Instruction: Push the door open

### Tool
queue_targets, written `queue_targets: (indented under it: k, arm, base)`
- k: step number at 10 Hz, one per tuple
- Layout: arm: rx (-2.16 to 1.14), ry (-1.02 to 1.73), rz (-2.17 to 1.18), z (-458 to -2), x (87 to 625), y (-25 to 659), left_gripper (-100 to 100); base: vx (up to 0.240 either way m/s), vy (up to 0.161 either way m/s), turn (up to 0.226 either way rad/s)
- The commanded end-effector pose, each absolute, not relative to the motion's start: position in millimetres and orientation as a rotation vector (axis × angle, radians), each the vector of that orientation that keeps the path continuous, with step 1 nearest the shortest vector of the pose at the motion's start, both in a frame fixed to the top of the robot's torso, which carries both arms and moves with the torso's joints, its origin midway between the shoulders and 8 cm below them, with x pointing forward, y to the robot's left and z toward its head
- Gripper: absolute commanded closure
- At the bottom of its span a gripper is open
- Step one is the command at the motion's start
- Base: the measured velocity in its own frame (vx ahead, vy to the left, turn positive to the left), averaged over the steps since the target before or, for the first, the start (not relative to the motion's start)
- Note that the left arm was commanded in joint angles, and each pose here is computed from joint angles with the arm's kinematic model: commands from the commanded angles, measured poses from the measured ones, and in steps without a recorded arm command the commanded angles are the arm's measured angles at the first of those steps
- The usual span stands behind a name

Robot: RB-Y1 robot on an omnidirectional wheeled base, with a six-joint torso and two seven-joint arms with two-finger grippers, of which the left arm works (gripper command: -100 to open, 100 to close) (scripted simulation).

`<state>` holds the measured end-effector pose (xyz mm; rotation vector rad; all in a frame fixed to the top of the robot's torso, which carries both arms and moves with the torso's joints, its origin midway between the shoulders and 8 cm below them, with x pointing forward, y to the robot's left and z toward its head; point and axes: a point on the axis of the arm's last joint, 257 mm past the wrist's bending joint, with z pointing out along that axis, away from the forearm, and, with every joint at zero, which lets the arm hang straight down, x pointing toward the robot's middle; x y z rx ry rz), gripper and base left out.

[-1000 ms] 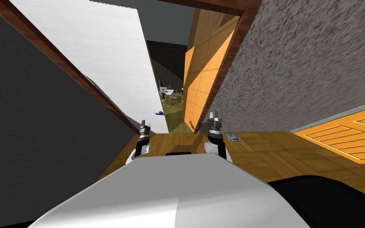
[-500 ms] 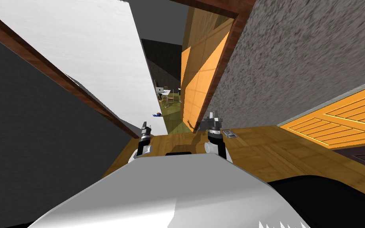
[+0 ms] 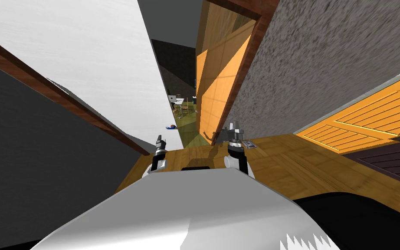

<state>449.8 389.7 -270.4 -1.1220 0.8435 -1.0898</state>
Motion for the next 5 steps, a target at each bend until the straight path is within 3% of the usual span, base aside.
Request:
queue_targets:
  k: [1, 5]
  arm:
    - [-1.144, 0.856, -1.073, -284, 450, 390, -100]
    - [-1.184, 0.877, -1.046, -307, 450, 392, -100]
  base:
    - [0.051, 0.089, -0.15]
    - [0.032, 0.084, -0.101]
